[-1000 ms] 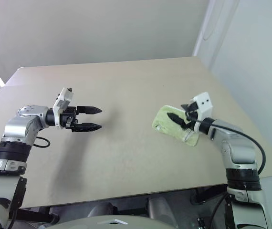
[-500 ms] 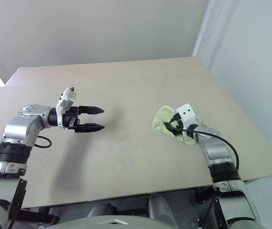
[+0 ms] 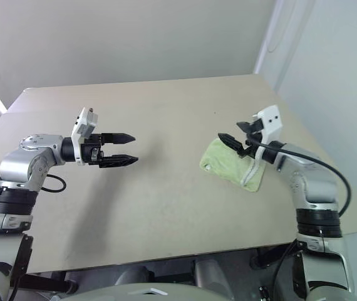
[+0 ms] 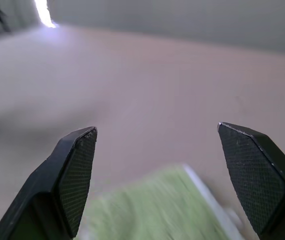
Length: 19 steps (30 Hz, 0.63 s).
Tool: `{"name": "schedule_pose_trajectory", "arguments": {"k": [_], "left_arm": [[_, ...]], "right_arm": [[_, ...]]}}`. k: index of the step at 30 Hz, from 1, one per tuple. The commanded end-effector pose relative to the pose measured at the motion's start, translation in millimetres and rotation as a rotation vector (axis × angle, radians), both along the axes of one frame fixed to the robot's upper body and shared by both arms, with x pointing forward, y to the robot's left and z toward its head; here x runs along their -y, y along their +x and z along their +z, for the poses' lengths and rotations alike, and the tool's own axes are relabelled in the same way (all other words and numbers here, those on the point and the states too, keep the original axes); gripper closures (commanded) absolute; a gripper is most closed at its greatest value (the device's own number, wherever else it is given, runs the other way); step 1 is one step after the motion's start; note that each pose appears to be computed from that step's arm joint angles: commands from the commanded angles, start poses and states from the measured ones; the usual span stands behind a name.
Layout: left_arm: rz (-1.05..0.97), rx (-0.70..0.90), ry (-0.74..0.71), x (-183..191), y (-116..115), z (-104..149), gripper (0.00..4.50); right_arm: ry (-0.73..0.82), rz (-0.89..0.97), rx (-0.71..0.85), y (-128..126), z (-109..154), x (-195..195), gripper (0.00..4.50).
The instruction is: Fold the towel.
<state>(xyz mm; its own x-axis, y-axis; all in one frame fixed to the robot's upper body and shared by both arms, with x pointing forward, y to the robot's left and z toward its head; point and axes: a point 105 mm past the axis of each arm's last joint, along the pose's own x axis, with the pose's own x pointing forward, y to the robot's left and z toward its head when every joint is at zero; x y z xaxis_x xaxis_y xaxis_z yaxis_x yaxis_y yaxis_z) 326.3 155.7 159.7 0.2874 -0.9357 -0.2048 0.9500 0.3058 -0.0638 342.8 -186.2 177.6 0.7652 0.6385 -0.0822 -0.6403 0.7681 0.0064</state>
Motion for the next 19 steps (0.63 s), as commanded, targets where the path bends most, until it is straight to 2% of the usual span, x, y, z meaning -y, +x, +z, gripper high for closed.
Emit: {"name": "schedule_pose_trajectory", "arguments": {"k": [1, 11, 19], "left_arm": [[0.013, 0.071, -0.01, -5.0, 0.9, 19.3, 0.0], [0.132, 0.116, -0.002, -27.6, 20.2, 16.4, 0.0], [0.142, 0.1, 0.006, -29.7, 16.3, 4.7, 0.0]], "right_arm": [[-0.039, 0.094, 0.025, -17.8, 10.0, -11.8, 0.46], [0.025, 0.15, 0.002, -25.8, 13.5, -29.5, 0.46], [-0.016, 0.149, -0.034, -28.6, 8.4, -18.6, 0.46]]}}
